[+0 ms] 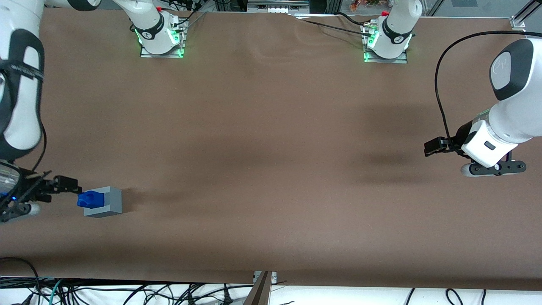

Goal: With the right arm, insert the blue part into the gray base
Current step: 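Open the right gripper and raise it away from the base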

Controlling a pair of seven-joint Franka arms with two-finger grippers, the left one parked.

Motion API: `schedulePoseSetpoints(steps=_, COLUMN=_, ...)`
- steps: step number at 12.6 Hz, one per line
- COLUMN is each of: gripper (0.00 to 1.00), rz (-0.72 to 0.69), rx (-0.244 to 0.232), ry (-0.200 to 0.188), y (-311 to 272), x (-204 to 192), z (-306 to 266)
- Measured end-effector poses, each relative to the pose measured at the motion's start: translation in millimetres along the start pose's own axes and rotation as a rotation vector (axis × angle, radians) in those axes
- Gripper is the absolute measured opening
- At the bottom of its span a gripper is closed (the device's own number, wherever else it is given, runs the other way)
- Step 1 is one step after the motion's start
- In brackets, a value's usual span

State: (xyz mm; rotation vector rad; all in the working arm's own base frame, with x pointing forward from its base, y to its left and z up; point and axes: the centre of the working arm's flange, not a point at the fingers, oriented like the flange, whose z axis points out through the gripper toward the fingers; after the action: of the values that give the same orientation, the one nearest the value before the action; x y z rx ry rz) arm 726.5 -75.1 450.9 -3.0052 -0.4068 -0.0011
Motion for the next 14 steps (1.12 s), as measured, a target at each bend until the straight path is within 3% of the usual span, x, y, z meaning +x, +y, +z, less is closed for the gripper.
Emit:
schedulePoseSetpoints(steps=1, gripper=1.0, rz=-0.006, rx=0.013, ry=-0.034, y=-7.5, x=-10.5, z=-18.1)
schedulePoseSetpoints(steps=3, gripper=1.0, rz=-0.03, rx=-0.046, ry=-0.068, y=-20.8, x=-28.4, z=-56.4)
schedulePoseSetpoints(steps=5, gripper=1.0, rz=-0.064, rx=-0.113, ry=-0.075, y=-39.4, x=-45.8, z=-89.2)
schedulePoseSetpoints(steps=7, gripper=1.0, rz=-0.081, rx=-0.145, ry=-0.049, y=-53.8, x=-65.1, z=-120.7)
schedulePoseSetpoints(steps=9, gripper=1.0, rz=-0.082, rx=-0.153, ry=-0.01, y=-60.0, x=-86.0, z=-140.8)
schedulePoseSetpoints(steps=14, gripper=1.0, rz=0.04, rx=-0.124, ry=-0.048, y=-78.8, x=-117.6, z=-123.6)
